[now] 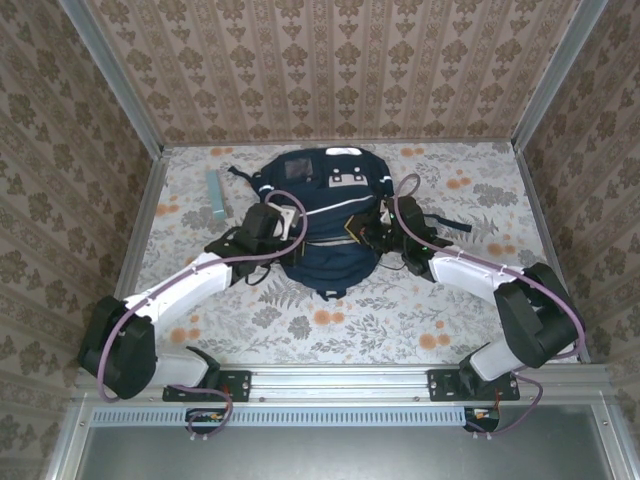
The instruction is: Pack the student bag
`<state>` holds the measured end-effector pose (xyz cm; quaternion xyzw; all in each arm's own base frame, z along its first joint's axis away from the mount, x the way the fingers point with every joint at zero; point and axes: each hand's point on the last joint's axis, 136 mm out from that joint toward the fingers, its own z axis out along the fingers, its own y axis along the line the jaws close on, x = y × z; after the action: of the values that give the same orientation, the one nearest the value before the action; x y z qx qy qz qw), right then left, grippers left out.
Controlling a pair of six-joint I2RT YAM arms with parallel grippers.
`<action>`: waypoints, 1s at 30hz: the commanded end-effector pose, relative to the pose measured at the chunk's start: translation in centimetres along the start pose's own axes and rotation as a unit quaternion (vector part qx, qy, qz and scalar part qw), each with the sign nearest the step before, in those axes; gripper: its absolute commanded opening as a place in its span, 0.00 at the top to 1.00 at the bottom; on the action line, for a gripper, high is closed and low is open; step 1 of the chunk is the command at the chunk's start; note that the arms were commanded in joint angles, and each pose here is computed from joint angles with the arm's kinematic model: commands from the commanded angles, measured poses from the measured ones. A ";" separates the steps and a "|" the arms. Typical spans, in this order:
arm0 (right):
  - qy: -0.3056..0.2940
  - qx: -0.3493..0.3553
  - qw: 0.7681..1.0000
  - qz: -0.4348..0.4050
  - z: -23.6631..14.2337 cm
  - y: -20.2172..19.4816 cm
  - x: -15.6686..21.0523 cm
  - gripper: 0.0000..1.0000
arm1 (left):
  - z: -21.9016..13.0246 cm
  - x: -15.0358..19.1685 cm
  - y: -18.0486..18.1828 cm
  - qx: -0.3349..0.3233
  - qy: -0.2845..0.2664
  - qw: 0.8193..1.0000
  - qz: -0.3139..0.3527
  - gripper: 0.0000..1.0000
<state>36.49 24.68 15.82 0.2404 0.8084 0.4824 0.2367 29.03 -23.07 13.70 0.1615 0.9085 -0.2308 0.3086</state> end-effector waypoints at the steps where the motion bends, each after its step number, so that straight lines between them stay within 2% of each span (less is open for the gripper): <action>1: -0.042 0.036 0.998 -0.011 -1.4 -1.7 -2.0 0.97 | -1.2 -1.0 2.3 -0.034 -0.017 0.999 0.010 1.00; 11: -0.059 0.050 0.997 -0.008 -3.2 -2.5 -3.7 0.99 | -1.0 -1.8 5.6 -0.068 -0.034 0.997 0.000 1.00; 12: -0.059 0.052 0.997 -0.007 -3.3 -2.7 -3.8 0.99 | -1.0 -2.2 6.8 -0.081 -0.039 0.996 -0.009 1.00; 14: -0.068 0.041 0.997 -0.014 -4.1 -1.8 -4.1 0.99 | -0.7 -2.8 7.4 -0.087 -0.046 0.995 -0.013 1.00; 21: -0.091 0.056 0.994 -0.029 -5.1 -1.9 -4.8 1.00 | 1.4 -5.7 7.2 -0.058 -0.061 0.996 -0.013 1.00; 24: -0.088 0.054 0.994 -0.032 -4.7 -1.7 -4.9 0.99 | 2.3 -6.7 6.9 -0.047 -0.066 0.997 -0.016 1.00; 28: -0.055 0.048 0.997 -0.027 -2.7 -1.7 -4.4 0.99 | 2.9 -7.5 7.5 -0.058 -0.064 0.996 -0.020 1.00; 30: -0.035 0.046 0.998 -0.022 -1.6 -1.8 -4.1 0.97 | 2.8 -7.6 8.3 -0.072 -0.061 0.995 -0.032 0.91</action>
<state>36.70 20.64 15.82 0.2521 0.8235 0.4411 0.2525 36.54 -21.52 12.20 0.1427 0.9078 -0.2261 0.3230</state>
